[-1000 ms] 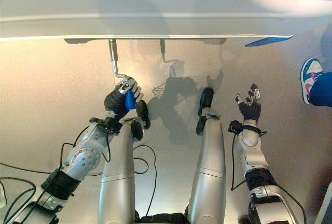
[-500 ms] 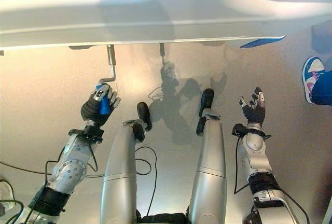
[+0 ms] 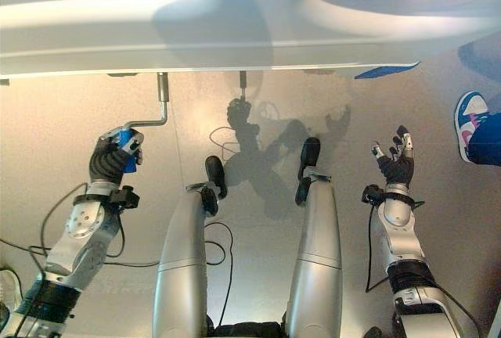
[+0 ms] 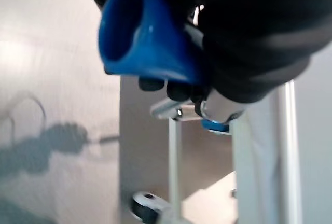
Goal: Raise the hospital bed
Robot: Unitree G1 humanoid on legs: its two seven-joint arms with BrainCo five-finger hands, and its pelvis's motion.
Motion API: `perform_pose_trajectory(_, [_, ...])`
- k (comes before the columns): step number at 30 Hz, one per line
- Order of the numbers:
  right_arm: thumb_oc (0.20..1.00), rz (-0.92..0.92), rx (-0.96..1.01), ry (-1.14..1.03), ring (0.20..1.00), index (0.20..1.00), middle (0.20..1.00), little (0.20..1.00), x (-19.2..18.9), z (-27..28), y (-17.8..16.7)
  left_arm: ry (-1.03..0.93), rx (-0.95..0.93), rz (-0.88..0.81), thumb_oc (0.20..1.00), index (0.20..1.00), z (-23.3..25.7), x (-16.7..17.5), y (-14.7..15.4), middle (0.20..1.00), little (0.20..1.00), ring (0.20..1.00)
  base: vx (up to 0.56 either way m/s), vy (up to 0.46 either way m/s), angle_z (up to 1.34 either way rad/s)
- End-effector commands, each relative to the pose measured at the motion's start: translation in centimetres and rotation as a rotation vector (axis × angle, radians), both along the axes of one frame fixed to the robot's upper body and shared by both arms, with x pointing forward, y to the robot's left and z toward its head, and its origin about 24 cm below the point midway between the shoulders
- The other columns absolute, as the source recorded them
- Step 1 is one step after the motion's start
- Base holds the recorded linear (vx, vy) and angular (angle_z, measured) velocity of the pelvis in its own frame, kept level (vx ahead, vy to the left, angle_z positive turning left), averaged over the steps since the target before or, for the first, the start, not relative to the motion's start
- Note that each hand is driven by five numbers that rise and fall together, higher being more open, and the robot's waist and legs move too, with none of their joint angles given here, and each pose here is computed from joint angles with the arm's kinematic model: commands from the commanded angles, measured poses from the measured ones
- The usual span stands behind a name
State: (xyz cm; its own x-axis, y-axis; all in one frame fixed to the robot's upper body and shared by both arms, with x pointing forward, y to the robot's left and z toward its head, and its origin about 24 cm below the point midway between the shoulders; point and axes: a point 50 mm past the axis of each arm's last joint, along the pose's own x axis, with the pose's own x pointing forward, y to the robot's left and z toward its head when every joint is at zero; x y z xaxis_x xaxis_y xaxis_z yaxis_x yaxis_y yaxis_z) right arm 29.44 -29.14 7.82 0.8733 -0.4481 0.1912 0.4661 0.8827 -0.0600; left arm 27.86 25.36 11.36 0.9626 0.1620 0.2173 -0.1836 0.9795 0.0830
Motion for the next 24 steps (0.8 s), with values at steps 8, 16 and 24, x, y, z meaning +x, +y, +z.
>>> perform_pose_trajectory(8, [1.000,-0.064,-0.090,-0.077,1.000,1.000,1.000,1.000,-1.4,2.3,-3.1,-0.115,0.426,0.496,0.200,0.200,5.1,0.2,8.9,0.200,0.200,0.200,0.01,0.018,-0.02])
perform_pose_trajectory(16, [1.000,-0.040,-0.079,-0.102,1.000,1.000,1.000,1.000,-0.6,2.7,-2.1,0.129,0.563,0.558,0.200,0.200,1.9,3.3,9.0,0.200,0.200,0.200,0.01,0.002,-0.01])
perform_pose_trajectory(24, [1.000,-0.007,-0.028,-0.095,1.000,1.000,1.000,1.000,-0.1,1.9,-0.6,0.376,0.526,0.494,0.200,0.200,-2.9,5.7,6.5,0.200,0.200,0.200,0.01,-0.013,-0.01])
